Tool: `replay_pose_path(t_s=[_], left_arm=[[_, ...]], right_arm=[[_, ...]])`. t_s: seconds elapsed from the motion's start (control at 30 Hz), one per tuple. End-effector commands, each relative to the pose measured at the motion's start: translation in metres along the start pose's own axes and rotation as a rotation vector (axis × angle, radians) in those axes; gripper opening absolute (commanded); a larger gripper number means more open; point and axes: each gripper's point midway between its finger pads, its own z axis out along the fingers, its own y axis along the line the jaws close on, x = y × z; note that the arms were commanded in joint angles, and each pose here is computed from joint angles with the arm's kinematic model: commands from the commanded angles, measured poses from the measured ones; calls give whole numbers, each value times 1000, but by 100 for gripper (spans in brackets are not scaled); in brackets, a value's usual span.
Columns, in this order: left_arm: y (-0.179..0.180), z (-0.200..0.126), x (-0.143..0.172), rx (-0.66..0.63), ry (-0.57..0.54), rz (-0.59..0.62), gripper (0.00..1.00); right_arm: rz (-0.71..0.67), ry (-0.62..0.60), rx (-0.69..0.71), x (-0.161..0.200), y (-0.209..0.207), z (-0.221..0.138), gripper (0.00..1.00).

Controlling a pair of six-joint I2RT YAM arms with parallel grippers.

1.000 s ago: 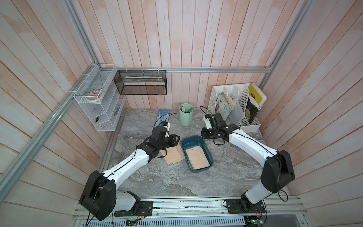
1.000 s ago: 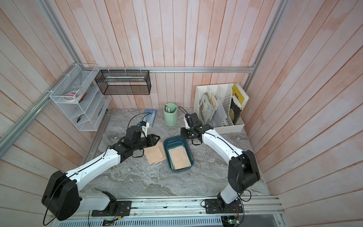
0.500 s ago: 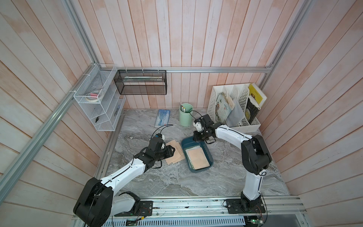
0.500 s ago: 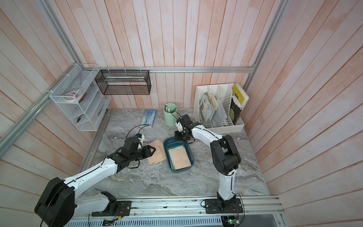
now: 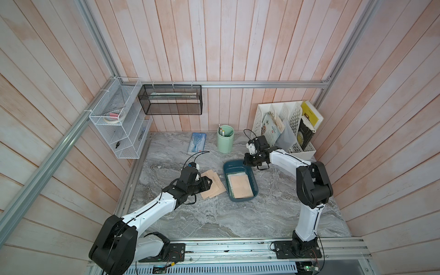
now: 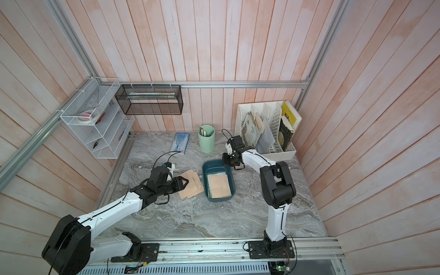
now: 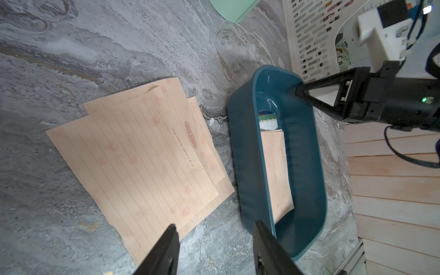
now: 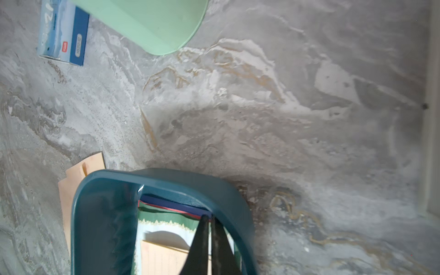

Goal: Take out the stationery paper from the storage box
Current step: Adjust the storage box at the center of the board, then pick up the stationery paper from the storage box.

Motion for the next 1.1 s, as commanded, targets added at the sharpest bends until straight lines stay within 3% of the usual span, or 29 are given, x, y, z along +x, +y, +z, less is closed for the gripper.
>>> replay_pose_path(t_s=[0.0, 0.13, 0.23, 0.33, 0.53, 0.63, 0.83, 1.07], left_arm=[[-4, 3, -1, 24, 2, -1, 53], [-4, 5, 0, 29, 7, -4, 53], [-4, 5, 0, 32, 10, -4, 53], [-2, 8, 2, 28, 17, -5, 53], [-4, 17, 7, 52, 42, -13, 54], [-5, 20, 9, 63, 55, -10, 53], [-6, 23, 12, 70, 79, 19, 54], [-13, 28, 14, 107, 107, 43, 54]], right_arm=[[-3, -25, 27, -3, -2, -8, 8], [-10, -23, 60, -1, -8, -9, 10], [-56, -24, 37, 2, 10, -19, 21], [-95, -23, 123, 9, 19, -30, 31], [-142, 93, 281, 46, 18, -25, 48], [-102, 123, 313, 60, 11, -21, 68], [-39, 115, 362, 72, 12, -28, 76], [37, 108, 351, 93, 22, -16, 76]])
